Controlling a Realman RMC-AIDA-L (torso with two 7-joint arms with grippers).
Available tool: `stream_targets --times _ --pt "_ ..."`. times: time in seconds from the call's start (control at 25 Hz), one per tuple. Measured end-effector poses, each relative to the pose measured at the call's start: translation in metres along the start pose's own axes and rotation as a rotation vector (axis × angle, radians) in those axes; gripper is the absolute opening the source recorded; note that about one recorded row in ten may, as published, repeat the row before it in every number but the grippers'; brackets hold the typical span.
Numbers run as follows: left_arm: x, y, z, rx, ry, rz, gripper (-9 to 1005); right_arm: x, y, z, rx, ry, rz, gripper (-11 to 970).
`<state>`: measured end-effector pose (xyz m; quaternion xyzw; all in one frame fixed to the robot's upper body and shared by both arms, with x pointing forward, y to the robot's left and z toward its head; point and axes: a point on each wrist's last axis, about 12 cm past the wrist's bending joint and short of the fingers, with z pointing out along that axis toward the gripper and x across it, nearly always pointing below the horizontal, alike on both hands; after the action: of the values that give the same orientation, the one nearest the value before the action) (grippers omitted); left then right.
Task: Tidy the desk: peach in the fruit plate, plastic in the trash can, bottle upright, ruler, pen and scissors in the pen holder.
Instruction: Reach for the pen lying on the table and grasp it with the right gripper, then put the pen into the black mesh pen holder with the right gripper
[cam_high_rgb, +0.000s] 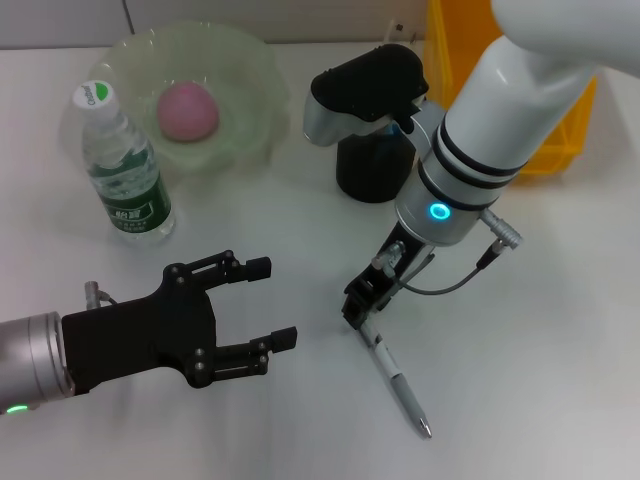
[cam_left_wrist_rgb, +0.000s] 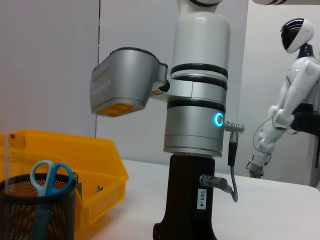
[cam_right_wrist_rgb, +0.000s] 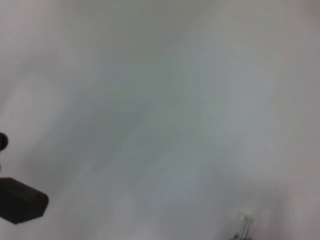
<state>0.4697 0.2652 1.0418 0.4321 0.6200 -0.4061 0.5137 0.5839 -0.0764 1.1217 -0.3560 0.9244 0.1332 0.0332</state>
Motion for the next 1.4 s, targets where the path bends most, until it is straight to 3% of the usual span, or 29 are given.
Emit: stream_targets --times 0.72,1.04,1.4 --pt "-0.0017 0.0017 0.0017 0.005 -0.001 0.006 791 0.0014 0.0018 0.0061 -0.010 0.009 0.004 351" --pt "-0.0016 0.0015 0.0020 0.005 -0.002 0.005 791 -0.0007 0.0017 0.0063 0.001 0.015 -0.003 196" --pt "-0.0012 0.0010 0.0019 0.004 -0.002 0.004 791 -0.0007 0.0041 0.0027 -0.014 -0.012 -0.013 142"
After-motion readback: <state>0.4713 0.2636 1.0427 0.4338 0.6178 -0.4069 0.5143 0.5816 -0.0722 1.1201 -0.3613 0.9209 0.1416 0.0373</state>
